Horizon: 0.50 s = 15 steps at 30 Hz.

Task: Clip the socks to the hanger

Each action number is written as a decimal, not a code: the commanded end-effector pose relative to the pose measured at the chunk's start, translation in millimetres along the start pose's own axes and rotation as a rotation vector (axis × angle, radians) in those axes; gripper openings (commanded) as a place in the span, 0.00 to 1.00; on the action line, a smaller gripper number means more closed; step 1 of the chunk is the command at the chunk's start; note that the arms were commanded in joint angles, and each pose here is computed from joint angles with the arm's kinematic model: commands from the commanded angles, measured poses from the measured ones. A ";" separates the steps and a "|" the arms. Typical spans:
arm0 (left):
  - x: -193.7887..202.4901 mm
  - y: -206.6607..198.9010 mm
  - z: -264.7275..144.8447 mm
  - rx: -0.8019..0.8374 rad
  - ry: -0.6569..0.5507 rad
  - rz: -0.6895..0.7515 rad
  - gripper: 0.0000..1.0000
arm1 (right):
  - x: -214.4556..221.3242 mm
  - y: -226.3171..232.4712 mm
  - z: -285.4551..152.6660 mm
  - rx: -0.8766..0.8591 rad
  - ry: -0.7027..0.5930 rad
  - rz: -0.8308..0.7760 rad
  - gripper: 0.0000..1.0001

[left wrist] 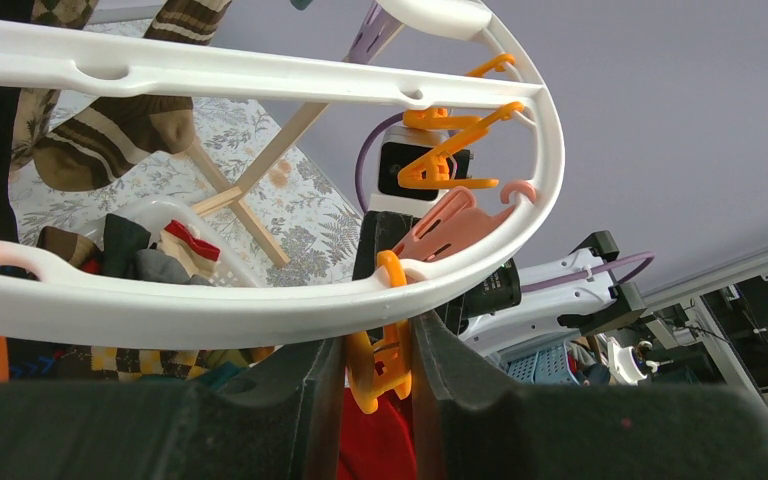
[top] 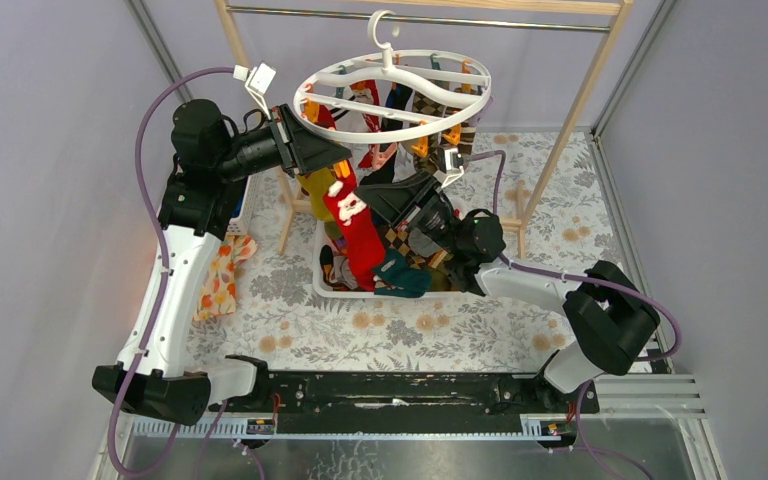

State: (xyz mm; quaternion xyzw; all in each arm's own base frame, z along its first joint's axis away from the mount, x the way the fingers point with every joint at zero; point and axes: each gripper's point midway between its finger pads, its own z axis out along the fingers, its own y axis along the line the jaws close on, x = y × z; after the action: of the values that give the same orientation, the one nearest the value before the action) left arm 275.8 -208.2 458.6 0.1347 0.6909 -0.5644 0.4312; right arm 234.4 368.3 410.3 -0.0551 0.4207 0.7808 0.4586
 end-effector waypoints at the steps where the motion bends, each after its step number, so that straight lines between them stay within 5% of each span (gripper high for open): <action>1: -3.7 -20.9 -5.3 0.057 -0.012 0.082 0.00 | -13.1 19.5 13.7 -0.063 -0.015 -0.038 0.00; 15: -5.3 -23.4 -5.9 0.059 -0.015 0.083 0.00 | -5.0 9.7 1.6 -0.016 0.007 -0.043 0.00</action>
State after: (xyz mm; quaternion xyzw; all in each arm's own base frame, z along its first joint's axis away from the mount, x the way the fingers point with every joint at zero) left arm 275.8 -208.2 458.6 0.1345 0.6910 -0.5645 0.4310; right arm 238.6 374.4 401.9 -0.0562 0.4422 0.7721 0.4529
